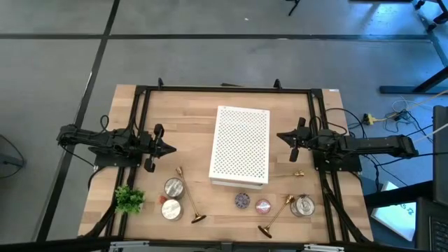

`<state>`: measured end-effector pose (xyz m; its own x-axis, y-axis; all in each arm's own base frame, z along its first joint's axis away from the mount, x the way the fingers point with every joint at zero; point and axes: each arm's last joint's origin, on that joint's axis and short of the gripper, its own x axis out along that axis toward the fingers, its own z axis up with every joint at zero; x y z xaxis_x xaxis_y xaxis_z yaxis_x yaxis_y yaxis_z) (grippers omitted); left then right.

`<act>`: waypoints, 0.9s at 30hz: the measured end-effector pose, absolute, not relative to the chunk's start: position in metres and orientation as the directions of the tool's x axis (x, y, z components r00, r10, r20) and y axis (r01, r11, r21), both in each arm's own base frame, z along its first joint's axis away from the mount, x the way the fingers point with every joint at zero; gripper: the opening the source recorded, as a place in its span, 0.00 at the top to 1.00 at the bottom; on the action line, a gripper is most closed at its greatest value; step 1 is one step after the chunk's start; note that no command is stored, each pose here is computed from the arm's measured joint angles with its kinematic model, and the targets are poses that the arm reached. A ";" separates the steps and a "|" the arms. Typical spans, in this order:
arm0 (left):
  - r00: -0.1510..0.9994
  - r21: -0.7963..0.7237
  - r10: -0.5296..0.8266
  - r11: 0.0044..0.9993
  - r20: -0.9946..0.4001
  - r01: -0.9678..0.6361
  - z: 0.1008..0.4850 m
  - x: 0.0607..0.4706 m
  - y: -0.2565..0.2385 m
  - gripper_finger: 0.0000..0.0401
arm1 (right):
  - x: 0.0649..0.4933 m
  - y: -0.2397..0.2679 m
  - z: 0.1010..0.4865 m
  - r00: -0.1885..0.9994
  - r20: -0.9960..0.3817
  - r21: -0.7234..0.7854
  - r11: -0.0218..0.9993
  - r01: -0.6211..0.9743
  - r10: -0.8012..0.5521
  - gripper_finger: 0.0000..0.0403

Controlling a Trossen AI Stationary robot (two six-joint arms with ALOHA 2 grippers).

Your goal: Pick & Place candle stick holders

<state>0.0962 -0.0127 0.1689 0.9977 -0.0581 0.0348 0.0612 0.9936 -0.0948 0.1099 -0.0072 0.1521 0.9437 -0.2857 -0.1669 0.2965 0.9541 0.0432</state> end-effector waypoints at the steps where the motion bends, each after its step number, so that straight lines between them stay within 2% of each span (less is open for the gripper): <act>1: 0.998 -0.095 -0.058 0.994 0.035 0.061 0.169 0.096 -0.013 0.99 | 0.110 -0.007 0.152 0.944 -0.167 0.043 0.954 0.297 -0.286 1.00; 13: 0.998 -0.098 -0.034 0.994 0.056 0.039 0.171 0.096 -0.012 0.98 | 0.110 -0.007 0.152 0.944 -0.167 0.044 0.954 0.296 -0.285 1.00; 16: 0.986 -0.122 0.024 0.993 0.166 -0.004 0.182 0.095 -0.010 0.98 | 0.110 -0.007 0.152 0.944 -0.167 0.043 0.954 0.296 -0.286 1.00; 20: 0.953 -0.192 0.026 0.981 0.302 0.034 0.195 0.092 -0.010 0.98 | 0.110 -0.007 0.152 0.944 -0.167 0.043 0.954 0.296 -0.285 1.00; 23: 0.922 -0.193 -0.015 0.976 0.387 0.098 0.203 0.089 -0.011 0.99 | 0.110 -0.007 0.152 0.944 -0.167 0.043 0.954 0.296 -0.285 1.00; 27: 0.889 -0.168 -0.143 0.957 0.434 0.236 0.208 0.089 -0.014 0.99 | 0.110 -0.007 0.152 0.944 -0.167 0.043 0.954 0.296 -0.285 1.00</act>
